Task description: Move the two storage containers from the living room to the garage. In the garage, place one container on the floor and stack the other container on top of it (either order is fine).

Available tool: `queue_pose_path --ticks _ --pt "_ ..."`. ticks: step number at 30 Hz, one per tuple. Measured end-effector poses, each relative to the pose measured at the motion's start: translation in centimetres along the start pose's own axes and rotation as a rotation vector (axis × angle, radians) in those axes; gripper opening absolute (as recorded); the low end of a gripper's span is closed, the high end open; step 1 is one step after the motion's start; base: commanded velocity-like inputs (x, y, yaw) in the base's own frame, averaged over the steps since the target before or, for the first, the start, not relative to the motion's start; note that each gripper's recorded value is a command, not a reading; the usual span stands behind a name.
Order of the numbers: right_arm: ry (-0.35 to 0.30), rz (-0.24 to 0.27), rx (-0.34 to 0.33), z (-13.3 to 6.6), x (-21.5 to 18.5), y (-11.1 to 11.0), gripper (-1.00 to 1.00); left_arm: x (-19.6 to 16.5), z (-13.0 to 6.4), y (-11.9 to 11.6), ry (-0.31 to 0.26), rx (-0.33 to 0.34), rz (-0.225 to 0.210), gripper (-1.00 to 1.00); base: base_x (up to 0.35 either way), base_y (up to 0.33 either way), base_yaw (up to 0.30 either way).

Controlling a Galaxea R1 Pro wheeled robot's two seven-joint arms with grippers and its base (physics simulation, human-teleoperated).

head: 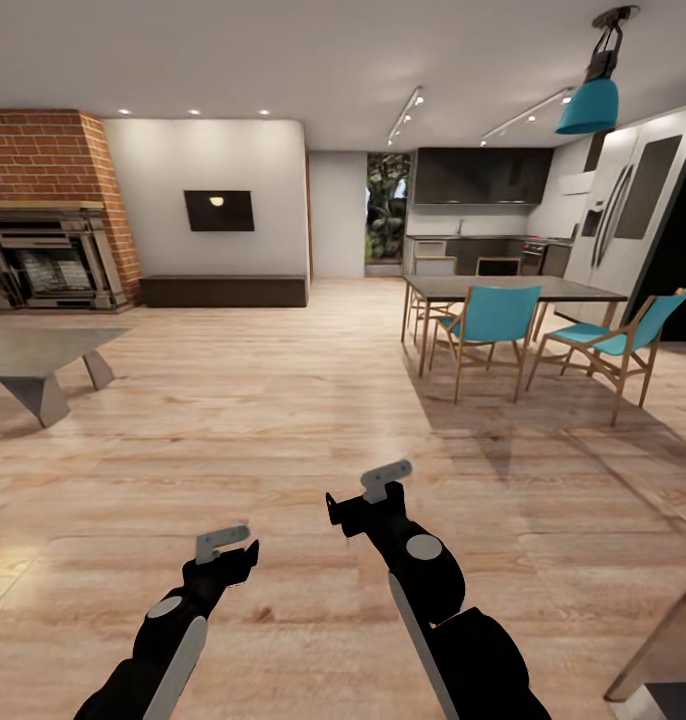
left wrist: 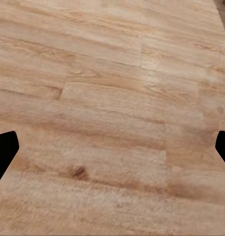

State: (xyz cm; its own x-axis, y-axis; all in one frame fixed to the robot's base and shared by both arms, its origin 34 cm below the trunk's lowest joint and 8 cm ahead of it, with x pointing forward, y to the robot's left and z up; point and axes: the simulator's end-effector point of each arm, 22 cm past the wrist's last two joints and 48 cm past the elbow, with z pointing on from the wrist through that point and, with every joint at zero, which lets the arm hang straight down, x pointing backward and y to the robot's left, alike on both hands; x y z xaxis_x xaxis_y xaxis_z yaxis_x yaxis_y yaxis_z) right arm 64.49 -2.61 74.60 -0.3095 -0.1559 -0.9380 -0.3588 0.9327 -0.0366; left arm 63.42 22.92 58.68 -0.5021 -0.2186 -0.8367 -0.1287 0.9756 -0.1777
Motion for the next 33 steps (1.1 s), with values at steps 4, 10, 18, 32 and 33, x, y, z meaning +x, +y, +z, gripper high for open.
queue_pose_path --ticks 4,10,18,32,33 --pt "0.000 0.000 0.000 0.00 0.00 0.00 1.00 -0.01 0.00 0.00 0.000 0.000 0.000 1.00 0.338 0.000 0.000" --pt "0.000 0.000 0.000 0.00 0.00 0.00 1.00 0.00 0.00 0.00 0.000 0.000 0.000 1.00 0.338 0.000 0.000" --pt "0.000 0.000 0.000 0.00 0.00 0.00 1.00 0.00 0.00 0.00 0.000 0.000 0.000 1.00 0.338 0.000 0.000" --pt "0.000 0.000 0.000 0.00 0.00 0.00 1.00 0.00 0.00 0.00 0.000 0.000 0.000 1.00 0.338 0.000 0.000" --pt "0.000 0.000 0.000 0.00 0.00 0.00 1.00 0.00 0.00 0.00 0.000 0.000 0.000 1.00 0.338 0.000 0.000"
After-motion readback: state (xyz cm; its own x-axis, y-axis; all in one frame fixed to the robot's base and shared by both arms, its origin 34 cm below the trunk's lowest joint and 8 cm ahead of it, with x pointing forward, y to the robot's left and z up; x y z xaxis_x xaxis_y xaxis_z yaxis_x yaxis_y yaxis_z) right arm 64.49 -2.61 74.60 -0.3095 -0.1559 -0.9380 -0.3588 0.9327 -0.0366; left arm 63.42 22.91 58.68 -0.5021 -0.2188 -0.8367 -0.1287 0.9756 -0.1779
